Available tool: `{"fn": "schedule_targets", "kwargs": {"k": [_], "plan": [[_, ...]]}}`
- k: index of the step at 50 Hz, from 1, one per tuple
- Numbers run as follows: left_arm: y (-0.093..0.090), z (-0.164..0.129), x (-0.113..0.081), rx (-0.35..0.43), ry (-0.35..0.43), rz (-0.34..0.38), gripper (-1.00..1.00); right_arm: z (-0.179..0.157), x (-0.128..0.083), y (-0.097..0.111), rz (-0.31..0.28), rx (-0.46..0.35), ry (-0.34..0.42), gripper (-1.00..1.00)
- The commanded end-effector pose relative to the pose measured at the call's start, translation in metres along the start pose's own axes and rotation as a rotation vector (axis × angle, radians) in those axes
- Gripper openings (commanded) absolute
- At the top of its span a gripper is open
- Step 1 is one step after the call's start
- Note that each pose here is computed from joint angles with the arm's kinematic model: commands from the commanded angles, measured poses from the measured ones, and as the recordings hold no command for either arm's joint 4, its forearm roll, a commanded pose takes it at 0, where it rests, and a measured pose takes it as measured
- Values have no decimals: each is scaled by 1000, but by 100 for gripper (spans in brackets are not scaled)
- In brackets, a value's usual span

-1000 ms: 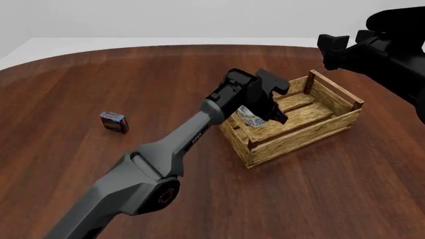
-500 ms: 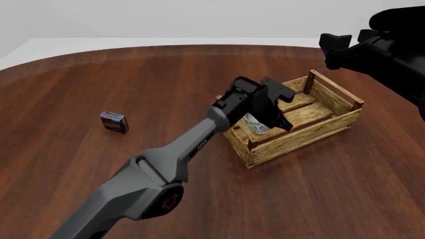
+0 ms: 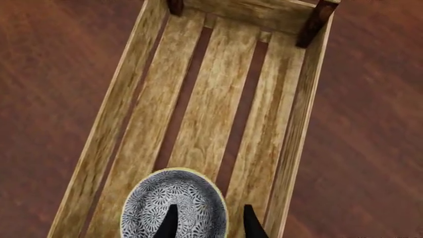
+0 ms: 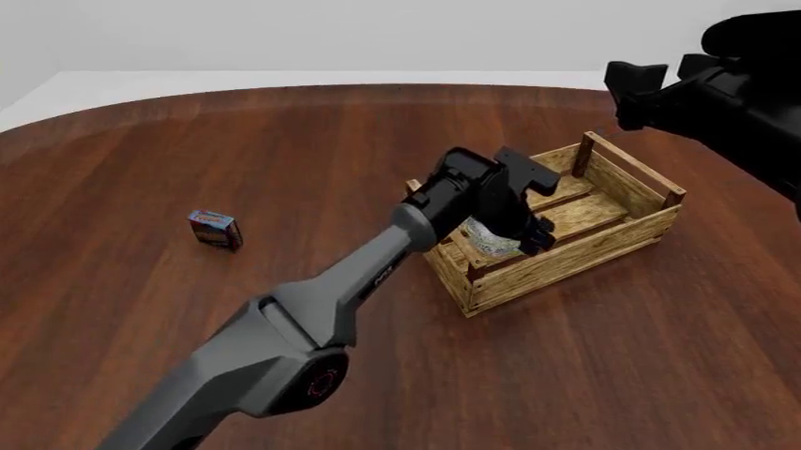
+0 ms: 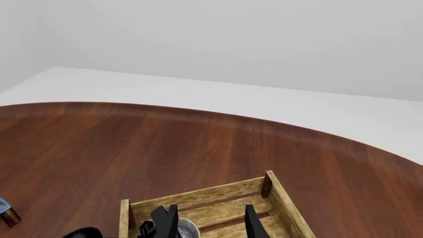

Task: Stack the right bowl on the left bowl and place them in the tray.

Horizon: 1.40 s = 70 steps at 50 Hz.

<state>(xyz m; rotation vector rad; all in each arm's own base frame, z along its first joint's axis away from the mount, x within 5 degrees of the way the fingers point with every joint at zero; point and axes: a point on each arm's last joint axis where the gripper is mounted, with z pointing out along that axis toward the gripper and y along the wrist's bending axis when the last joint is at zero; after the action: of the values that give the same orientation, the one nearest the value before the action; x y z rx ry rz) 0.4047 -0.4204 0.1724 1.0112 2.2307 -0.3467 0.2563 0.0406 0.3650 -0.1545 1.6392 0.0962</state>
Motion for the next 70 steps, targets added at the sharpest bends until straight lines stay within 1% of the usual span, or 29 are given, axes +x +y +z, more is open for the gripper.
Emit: {"fn": "schedule_targets", "kwargs": {"k": [1,17,23,33,47,52,61,65,70], "plan": [[7,-12,-6,-11,2,-23,100,-1,-2,4,-4,-16,1,100],[7,-18,-10,-11,-5,-10,100,-7,-10,4,-6,-18,1,100],[8,-23,-13,-12,-8,-2,100,-6,-9,4,-5,-18,1,100],[16,-44,-24,-23,-31,27,100,-2,-5,5,-6,-19,1,100],[24,-65,-35,-36,-62,54,100,-1,-1,4,-5,-17,-1,100],[32,-75,-39,-48,-77,58,100,-1,-1,5,-5,-18,-2,100],[54,-93,-45,-79,-98,51,100,0,0,5,-6,-18,-1,100],[67,-101,-47,-98,-107,47,100,0,0,5,-8,-19,-1,100],[76,-108,-48,-112,-117,36,100,-1,0,5,-9,-19,0,100]]}}
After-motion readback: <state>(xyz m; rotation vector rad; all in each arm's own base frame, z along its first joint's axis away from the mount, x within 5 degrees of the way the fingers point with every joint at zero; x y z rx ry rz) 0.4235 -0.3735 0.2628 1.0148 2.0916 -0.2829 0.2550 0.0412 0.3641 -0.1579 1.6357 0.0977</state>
